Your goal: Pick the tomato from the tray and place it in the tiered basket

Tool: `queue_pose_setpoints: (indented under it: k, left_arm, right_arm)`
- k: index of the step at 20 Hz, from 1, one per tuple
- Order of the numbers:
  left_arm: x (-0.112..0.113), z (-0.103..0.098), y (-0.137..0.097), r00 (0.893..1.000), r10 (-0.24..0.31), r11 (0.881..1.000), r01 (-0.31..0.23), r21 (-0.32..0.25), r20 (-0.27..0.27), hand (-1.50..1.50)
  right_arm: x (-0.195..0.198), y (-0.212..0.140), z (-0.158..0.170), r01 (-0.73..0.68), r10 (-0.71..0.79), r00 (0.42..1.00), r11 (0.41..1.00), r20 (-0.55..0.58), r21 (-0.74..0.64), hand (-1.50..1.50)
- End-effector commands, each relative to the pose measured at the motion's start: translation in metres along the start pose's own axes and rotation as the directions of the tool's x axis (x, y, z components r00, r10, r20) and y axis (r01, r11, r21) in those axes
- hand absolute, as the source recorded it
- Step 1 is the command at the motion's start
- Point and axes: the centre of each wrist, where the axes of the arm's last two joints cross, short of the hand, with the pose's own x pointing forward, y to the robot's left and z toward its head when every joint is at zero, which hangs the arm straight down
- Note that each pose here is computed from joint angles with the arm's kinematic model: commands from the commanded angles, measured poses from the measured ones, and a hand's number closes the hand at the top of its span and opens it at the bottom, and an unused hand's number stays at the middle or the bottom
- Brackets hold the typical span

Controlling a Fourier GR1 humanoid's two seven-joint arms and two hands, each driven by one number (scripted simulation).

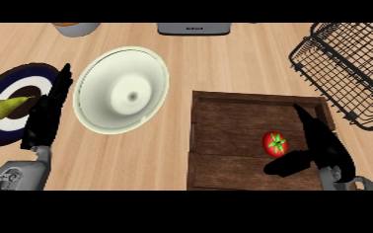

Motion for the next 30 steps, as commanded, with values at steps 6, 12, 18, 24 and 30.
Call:
queue_pose_setpoints:
  k: [6,12,18,24,30]
  left_arm:
    - [-0.020,0.017,-0.017,1.000,-0.003,1.000,0.003,0.002,-0.005,0.00]
    - [0.004,0.003,-0.011,1.000,-0.006,1.000,0.006,-0.002,-0.001,0.00]
    - [0.008,0.001,-0.002,1.000,0.003,1.000,-0.003,0.000,0.013,0.00]
    - [-0.016,0.013,0.000,1.000,0.003,1.000,-0.003,-0.003,-0.009,0.00]
    - [0.010,0.003,-0.004,1.000,0.001,1.000,0.000,-0.030,0.005,0.00]
  right_arm:
    - [0.003,0.011,-0.005,0.010,-0.003,0.981,0.999,-0.194,0.036,-1.50]
    - [0.007,0.024,-0.020,0.000,0.010,0.979,0.999,-0.204,0.048,-1.50]
    - [0.004,0.029,-0.038,0.015,0.000,0.983,0.997,-0.186,0.077,-1.50]
    - [0.002,0.038,-0.042,0.041,-0.018,0.982,0.992,-0.187,0.120,-1.50]
    - [0.017,0.046,-0.053,-0.188,0.205,0.976,0.962,-0.069,0.199,1.50]
